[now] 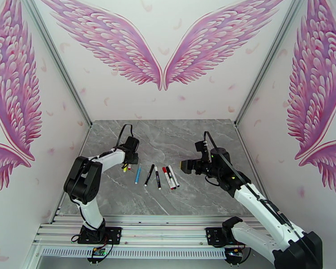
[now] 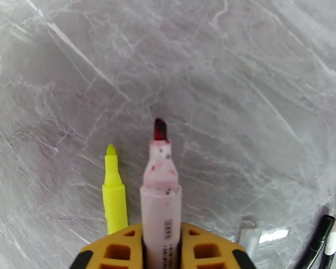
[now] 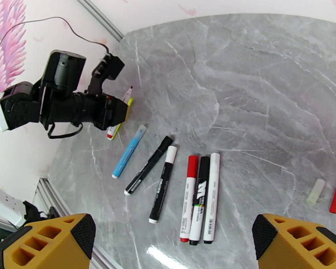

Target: Open the pen caps

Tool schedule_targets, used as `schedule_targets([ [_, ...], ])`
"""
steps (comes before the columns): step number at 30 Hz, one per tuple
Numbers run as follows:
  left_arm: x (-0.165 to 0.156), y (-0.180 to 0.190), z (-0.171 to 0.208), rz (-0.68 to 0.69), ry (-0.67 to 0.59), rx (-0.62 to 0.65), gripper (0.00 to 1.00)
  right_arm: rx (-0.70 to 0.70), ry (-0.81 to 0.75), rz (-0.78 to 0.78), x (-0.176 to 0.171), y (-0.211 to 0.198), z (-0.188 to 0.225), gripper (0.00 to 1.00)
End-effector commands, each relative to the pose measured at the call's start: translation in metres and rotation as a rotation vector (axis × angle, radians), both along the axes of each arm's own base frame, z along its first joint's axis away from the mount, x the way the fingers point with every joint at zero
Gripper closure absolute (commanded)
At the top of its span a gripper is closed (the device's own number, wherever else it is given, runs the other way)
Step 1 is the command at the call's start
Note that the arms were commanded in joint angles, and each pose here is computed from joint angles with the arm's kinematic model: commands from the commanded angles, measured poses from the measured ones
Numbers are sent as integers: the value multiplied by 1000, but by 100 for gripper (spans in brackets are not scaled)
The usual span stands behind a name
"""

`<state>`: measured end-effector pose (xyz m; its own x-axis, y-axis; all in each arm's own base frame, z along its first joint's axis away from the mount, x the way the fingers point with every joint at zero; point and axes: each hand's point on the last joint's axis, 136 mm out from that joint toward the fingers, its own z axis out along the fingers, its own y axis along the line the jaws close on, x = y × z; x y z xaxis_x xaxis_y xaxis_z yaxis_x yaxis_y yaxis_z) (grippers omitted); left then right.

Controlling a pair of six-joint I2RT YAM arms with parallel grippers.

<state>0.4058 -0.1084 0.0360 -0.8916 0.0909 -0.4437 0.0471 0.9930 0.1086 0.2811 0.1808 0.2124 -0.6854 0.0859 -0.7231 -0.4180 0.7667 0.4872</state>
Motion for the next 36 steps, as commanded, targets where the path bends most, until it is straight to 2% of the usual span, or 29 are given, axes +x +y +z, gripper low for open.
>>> schedule_targets([
  [1,7,3,3,19,-3,25,93,26,2,9,-3,5,-2,1],
  [13,6,5,-9,39,23,52,86,26,19,-4,1,9,-9,1],
  [22,5,3,-2,40,13,58,70,17,20,2,-2,10,-10,1],
  [28,1,1,10,48,-1,56,69,14,17,9,-4,11,-8,1],
  [36,-29,-21,36,13,3,-60,69,4,15,21,-11,12,-11,1],
])
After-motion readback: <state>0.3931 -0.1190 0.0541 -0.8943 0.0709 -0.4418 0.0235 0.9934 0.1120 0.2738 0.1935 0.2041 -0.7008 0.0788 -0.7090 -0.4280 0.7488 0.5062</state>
